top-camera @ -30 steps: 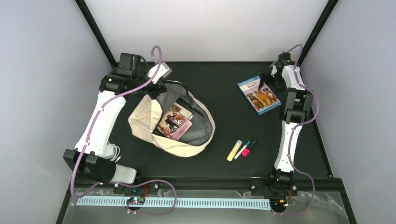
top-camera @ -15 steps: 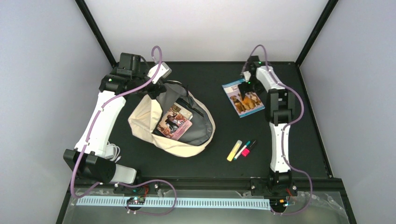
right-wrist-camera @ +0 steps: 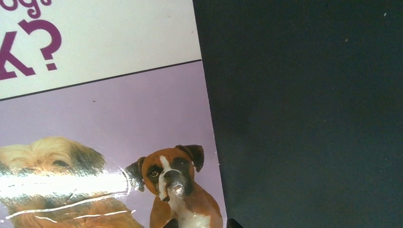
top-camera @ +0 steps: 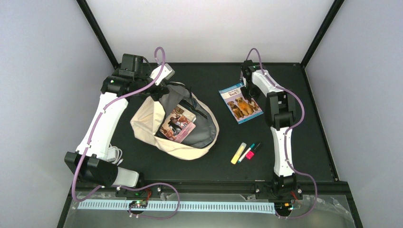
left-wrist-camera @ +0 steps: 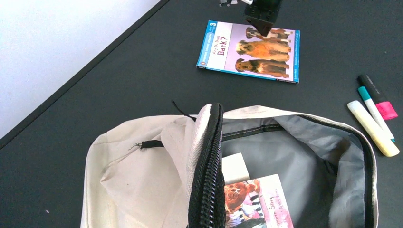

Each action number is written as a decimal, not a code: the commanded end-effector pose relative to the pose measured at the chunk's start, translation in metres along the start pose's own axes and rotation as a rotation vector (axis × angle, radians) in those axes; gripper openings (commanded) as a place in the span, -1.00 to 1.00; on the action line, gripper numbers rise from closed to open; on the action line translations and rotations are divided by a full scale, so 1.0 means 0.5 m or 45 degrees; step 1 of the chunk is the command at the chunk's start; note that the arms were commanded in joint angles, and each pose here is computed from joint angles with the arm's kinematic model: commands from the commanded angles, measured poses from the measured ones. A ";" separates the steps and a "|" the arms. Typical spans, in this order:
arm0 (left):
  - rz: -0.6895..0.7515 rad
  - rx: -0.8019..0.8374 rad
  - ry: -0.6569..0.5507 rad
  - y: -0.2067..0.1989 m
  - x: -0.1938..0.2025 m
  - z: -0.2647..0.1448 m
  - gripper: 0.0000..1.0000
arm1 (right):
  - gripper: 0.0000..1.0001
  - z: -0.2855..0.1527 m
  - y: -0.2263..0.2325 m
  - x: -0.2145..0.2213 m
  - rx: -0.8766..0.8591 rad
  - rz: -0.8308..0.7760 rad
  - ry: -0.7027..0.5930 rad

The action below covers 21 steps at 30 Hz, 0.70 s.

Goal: Pack the student bag

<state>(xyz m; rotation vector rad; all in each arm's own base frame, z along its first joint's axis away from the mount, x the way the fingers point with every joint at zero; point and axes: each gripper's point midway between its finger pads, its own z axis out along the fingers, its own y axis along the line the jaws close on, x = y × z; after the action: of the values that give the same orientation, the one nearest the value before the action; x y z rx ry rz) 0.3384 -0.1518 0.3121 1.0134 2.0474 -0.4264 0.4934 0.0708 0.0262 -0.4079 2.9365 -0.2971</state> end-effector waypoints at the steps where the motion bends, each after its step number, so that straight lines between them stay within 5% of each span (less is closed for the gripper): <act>1: 0.057 -0.045 -0.065 0.011 -0.035 -0.020 -0.97 | -0.45 0.033 -0.004 0.016 0.020 0.031 0.047; 14: 0.057 -0.058 -0.051 0.017 -0.032 -0.016 -0.97 | 0.44 -0.130 -0.011 -0.110 -0.299 0.223 -0.356; 21: 0.060 -0.097 -0.028 0.024 -0.023 -0.021 -0.97 | 1.00 -0.033 -0.007 -0.102 -0.324 0.284 -0.172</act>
<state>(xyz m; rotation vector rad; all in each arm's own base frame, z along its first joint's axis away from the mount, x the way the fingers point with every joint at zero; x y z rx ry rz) 0.3407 -0.1478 0.3104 1.0102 2.0571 -0.3909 0.5569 0.0842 0.1037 -0.1622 2.6900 0.0731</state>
